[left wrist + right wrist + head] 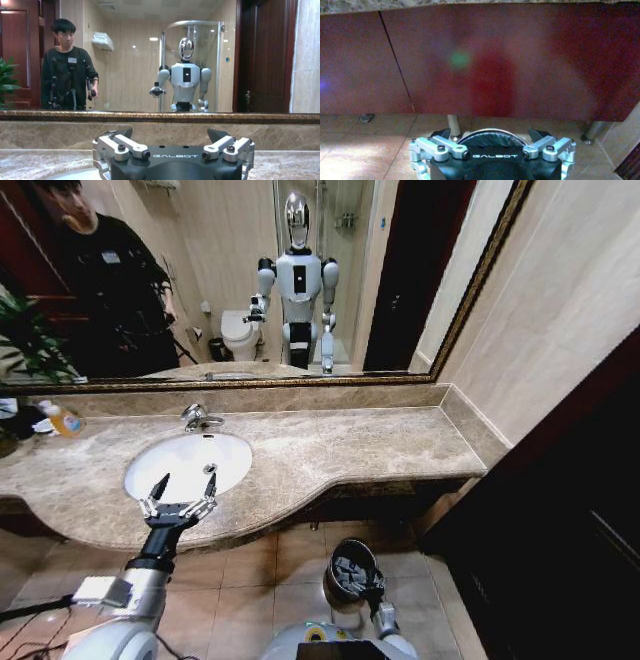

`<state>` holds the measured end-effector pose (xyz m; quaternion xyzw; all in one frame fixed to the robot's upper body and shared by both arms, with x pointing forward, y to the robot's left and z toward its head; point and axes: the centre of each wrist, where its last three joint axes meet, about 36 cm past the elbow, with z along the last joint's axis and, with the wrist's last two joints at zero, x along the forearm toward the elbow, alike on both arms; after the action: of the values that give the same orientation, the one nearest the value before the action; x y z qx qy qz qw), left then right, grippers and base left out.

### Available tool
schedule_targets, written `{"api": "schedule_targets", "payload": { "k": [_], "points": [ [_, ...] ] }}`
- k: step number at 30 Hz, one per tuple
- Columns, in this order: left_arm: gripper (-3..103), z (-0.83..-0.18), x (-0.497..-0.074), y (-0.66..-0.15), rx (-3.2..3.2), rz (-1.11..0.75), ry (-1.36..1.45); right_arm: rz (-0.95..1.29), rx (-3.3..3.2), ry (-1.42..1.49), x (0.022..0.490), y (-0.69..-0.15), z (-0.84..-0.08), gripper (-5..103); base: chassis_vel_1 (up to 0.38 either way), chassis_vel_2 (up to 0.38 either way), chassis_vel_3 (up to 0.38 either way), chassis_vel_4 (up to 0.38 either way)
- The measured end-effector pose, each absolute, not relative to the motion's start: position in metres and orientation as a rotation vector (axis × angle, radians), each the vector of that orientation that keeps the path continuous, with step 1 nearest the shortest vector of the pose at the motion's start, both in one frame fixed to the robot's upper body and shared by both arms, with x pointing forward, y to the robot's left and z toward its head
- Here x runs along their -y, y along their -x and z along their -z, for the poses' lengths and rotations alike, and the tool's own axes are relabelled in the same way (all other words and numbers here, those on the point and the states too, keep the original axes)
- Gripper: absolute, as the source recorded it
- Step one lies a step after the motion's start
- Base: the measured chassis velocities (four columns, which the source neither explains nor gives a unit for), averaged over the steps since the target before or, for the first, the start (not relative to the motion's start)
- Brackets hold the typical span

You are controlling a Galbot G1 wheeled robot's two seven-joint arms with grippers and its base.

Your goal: Pick up the trash from the sink and place it in the trash bin.

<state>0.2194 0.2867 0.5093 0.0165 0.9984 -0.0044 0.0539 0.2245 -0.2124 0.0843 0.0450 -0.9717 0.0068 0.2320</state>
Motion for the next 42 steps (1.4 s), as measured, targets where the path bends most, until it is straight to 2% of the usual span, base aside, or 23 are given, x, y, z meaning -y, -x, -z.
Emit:
{"api": "schedule_targets", "payload": {
  "k": [9,19,29,32,42],
  "points": [
    [100,-0.509,-0.287,-0.219,-3.033,0.013,-0.05,-0.005,2.698,-0.122,0.217,-0.23,-0.094,100,0.0,0.0,0.0,0.0],
    [100,-0.509,-0.287,-0.219,-3.033,0.013,-0.05,0.102,2.785,-0.082,0.24,-0.26,-0.159,100,0.0,0.0,0.0,0.0],
    [100,-0.509,-0.287,-0.219,-3.033,0.013,-0.05,0.109,2.975,-0.135,0.272,-0.272,-0.248,100,0.0,0.0,0.0,0.0],
    [100,-0.509,-0.287,-0.219,-3.033,0.013,-0.05,0.104,3.038,-0.152,0.282,-0.272,-0.295,100,0.0,0.0,0.0,0.0],
    [100,-0.509,-0.287,-0.219,-3.033,0.013,-0.05,0.105,3.12,-0.289,0.27,-0.259,-0.379,100,0.0,0.0,0.0,0.0]
  ]
}}
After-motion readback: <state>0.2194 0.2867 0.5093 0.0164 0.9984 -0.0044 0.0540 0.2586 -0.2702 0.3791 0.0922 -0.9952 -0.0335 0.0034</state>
